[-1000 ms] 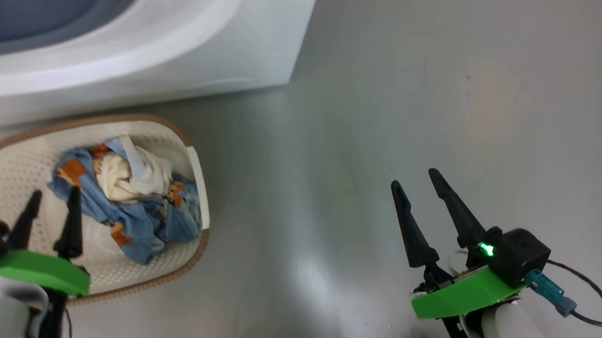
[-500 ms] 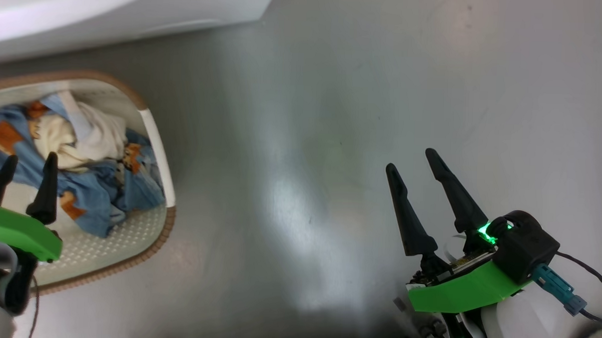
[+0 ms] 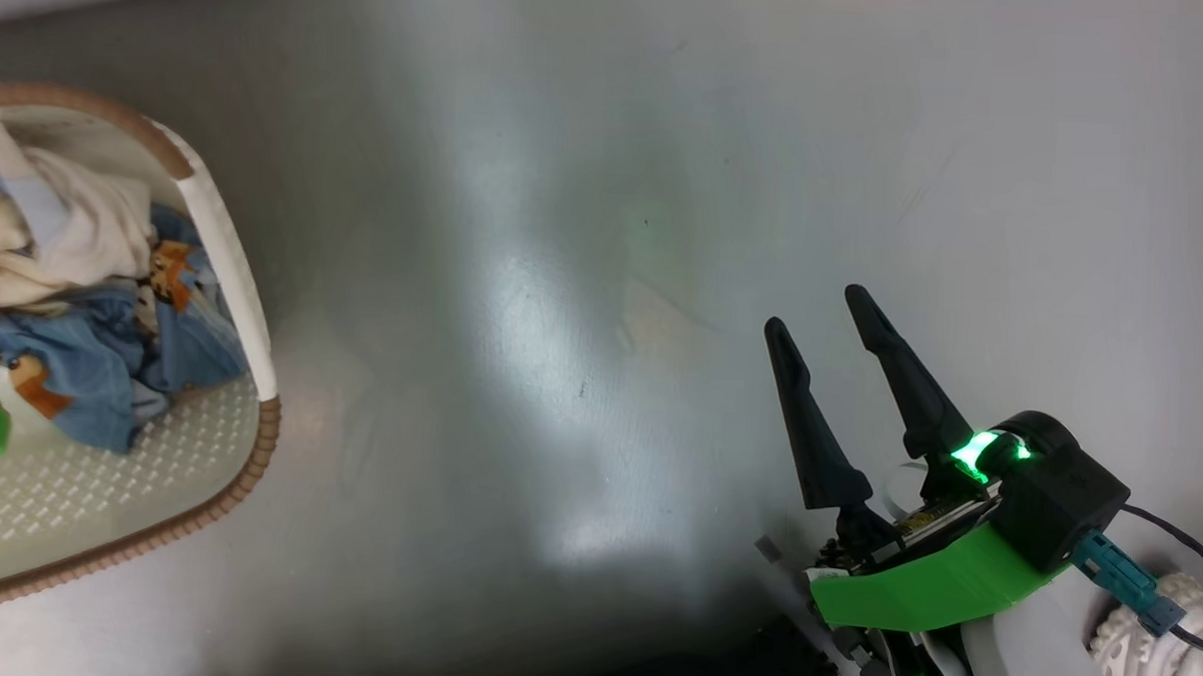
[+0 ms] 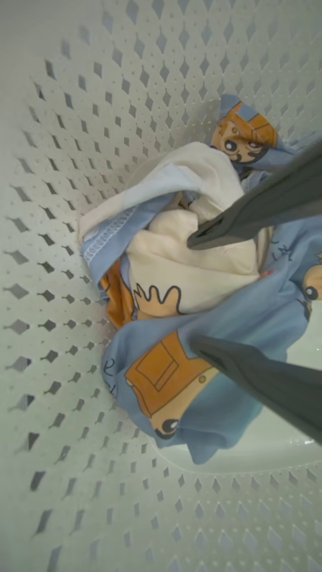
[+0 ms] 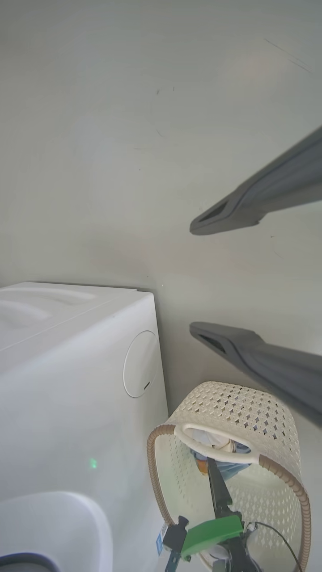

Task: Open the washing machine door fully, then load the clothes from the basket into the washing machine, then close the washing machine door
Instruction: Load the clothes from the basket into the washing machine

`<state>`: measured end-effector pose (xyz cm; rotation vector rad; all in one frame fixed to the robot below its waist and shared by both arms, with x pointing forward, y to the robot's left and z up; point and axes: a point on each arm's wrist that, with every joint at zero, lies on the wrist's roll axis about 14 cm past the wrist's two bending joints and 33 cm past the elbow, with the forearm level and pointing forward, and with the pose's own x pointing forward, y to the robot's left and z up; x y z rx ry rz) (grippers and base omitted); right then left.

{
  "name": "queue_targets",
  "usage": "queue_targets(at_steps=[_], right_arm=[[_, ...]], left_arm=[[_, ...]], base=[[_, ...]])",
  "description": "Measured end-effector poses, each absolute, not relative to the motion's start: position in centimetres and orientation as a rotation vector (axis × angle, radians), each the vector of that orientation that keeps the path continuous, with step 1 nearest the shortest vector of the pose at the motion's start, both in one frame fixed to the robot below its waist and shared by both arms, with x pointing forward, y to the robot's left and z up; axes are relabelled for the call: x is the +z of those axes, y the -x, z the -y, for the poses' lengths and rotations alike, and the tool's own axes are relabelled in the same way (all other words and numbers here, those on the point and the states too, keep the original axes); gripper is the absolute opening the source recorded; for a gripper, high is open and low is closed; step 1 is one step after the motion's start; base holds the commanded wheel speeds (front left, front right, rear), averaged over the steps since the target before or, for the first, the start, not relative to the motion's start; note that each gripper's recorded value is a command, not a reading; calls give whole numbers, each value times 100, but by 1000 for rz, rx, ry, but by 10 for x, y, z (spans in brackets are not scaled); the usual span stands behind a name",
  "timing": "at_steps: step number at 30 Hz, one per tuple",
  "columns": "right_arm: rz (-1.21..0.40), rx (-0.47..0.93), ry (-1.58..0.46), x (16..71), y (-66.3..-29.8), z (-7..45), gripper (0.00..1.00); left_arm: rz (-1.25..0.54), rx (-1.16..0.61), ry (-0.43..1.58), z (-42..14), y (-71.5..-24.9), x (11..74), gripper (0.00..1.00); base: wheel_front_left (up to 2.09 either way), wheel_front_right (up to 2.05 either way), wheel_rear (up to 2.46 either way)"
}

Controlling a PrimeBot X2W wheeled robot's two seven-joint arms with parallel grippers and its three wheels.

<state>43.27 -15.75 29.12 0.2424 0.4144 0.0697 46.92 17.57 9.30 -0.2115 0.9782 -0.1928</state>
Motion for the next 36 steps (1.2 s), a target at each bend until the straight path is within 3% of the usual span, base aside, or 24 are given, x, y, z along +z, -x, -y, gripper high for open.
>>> queue_targets(at_steps=[9, 18, 19, 20, 21, 22, 36], right_arm=[[-443, 52, -238, 280, -428, 162, 100], [-443, 49, -237, 278, -429, 164, 100], [-442, 49, -237, 279, -429, 164, 100], [-440, 48, -238, 279, -429, 164, 100], [-439, 48, -238, 280, -429, 164, 100], [-437, 48, -237, 281, -430, 164, 100], [-353, 58, -229, 306, -447, 166, 100]], left_arm=[[-1135, -162, 155, -188, -454, 61, 100], [-1159, -169, 147, -181, -472, 58, 100], [-1177, -177, 152, -178, -470, 57, 89], [-1197, -181, 158, -175, -467, 57, 55], [-1214, -187, 160, -173, -465, 57, 32], [-1220, -192, 162, -171, -464, 57, 0], [-1037, -254, 174, -158, -481, 90, 0]], base=[[0, 0, 0], [0, 0, 0], [0, 0, 0], [0, 0, 0], [0, 0, 0], [0, 0, 0], [0, 0, 0]])
